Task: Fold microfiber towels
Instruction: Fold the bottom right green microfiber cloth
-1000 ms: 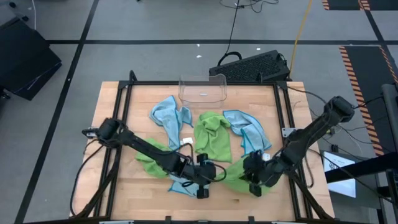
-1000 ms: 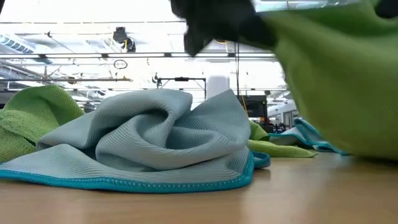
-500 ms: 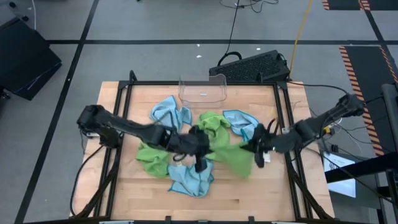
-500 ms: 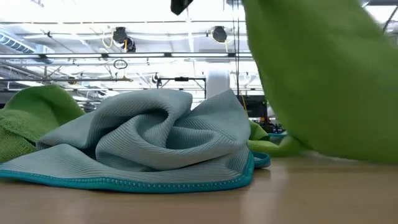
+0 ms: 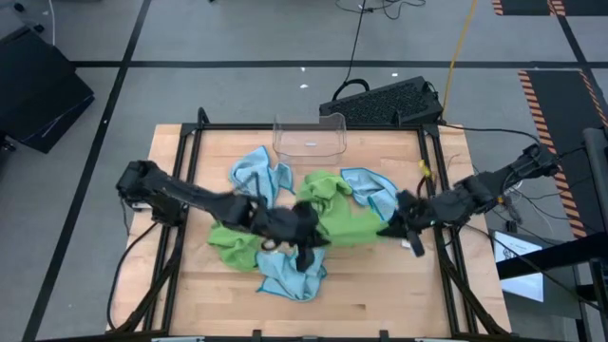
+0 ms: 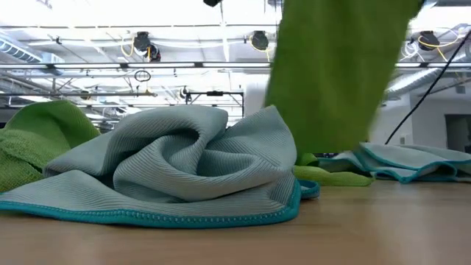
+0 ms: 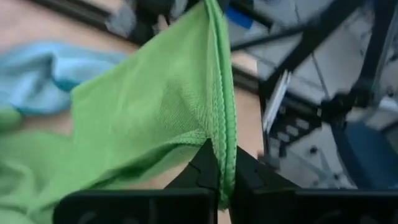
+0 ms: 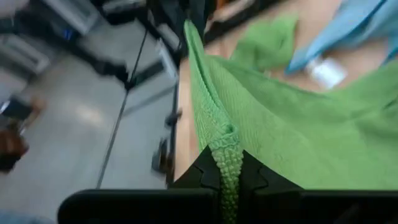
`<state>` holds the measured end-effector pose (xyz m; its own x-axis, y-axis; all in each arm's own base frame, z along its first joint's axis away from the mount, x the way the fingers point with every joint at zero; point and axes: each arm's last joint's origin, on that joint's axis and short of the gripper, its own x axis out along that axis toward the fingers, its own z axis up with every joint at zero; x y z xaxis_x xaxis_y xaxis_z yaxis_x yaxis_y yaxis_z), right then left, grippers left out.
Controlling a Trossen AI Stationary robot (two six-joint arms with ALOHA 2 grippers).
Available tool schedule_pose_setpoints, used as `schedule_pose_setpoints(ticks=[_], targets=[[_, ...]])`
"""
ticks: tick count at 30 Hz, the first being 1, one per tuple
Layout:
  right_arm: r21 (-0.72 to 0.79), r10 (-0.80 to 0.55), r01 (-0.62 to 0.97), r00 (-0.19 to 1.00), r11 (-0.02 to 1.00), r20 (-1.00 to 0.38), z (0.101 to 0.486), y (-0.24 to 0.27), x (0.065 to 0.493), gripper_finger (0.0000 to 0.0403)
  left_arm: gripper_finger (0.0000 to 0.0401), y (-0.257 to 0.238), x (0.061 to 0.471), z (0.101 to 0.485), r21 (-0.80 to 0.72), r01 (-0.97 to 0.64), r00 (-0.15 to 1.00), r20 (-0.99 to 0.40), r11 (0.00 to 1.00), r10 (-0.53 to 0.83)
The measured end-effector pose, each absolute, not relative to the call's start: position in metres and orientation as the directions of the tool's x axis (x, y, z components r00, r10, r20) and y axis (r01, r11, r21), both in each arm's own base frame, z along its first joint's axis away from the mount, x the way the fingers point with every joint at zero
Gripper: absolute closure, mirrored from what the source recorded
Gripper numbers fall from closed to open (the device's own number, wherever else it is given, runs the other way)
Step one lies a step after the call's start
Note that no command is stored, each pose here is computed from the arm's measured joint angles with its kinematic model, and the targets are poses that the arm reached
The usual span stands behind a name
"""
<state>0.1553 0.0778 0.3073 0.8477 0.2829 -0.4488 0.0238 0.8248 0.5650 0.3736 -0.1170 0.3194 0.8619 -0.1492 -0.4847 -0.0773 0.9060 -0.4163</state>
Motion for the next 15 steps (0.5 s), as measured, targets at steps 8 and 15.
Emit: schedule_pose_setpoints(ticks=[8, 15], targets=[[0.708, 0.467, 0.009, 0.745, 0.707, -0.476, 0.248, 0.129, 0.16, 0.0403, 0.039, -0.185, 0.397, 0.249, -0.545, -0.049, 0.795, -0.528, 0.837, -0.298], [0.78, 0.557, 0.043, 0.676, 0.624, -0.483, 0.21, 0.167, 0.147, 0.0403, 0.0393, -0.234, 0.407, 0.203, -0.656, 0.006, 0.8, -0.449, 0.754, -0.397]])
